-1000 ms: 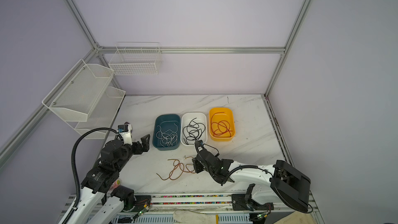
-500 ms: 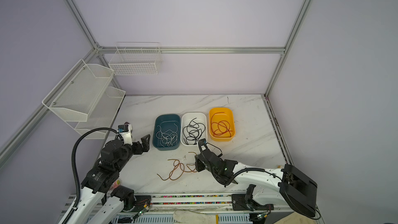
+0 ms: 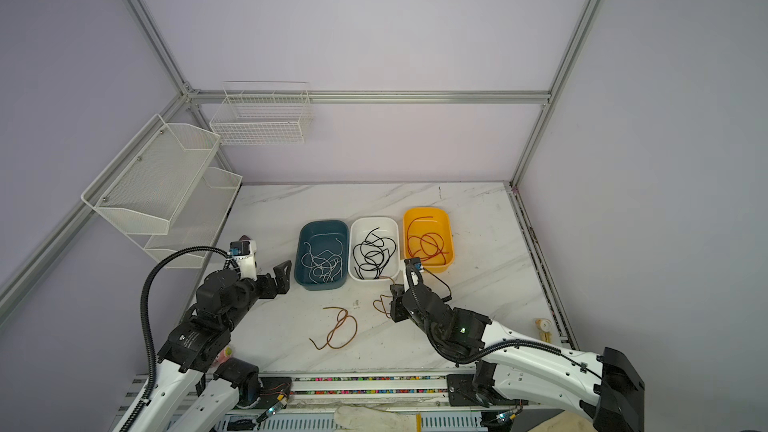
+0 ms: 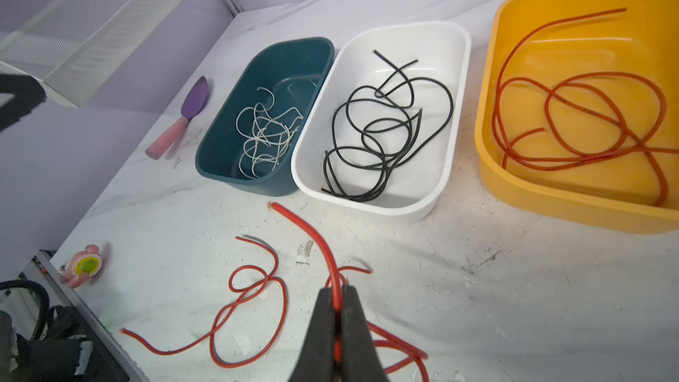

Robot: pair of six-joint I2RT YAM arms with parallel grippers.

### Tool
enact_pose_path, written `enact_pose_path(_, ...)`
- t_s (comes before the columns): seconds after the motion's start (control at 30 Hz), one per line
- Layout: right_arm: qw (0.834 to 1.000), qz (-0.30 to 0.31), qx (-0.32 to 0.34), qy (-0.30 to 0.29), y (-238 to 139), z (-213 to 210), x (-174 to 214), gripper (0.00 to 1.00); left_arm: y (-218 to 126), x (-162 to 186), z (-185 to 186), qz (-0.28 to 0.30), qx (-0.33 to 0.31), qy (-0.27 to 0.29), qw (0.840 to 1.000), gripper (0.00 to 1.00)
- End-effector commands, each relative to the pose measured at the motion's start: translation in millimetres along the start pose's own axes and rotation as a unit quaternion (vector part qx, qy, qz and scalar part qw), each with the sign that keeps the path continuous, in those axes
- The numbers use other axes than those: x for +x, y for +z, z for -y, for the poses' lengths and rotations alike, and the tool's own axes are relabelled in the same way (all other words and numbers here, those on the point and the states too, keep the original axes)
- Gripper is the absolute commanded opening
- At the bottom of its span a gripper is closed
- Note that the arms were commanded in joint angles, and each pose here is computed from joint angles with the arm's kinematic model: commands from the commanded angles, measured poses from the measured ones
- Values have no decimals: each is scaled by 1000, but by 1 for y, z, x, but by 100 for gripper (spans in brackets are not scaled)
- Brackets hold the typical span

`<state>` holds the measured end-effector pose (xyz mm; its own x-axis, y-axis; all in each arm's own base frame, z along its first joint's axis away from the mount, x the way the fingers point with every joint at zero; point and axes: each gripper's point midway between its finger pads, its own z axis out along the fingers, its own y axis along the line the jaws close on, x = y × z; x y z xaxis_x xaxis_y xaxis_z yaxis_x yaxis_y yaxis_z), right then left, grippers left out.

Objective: Untangle the cables
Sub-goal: 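Close the right gripper on the red wire and lift it, then carry the red wire with the right gripper over the yellow bin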

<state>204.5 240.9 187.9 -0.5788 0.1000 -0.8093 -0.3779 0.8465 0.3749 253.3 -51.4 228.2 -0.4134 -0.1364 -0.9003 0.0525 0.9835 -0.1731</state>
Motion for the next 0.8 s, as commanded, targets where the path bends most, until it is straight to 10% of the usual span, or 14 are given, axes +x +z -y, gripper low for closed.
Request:
enact_pose_path(0.0, 999, 18, 33, 3, -13, 9, -17, 0, 6, 8, 2, -2, 6, 1, 1000, 100)
enact_pose_path(0.77, 972, 186, 143, -9, -69, 27, -140, 0, 7, 8, 4, -4, 11, 1, 1000, 100)
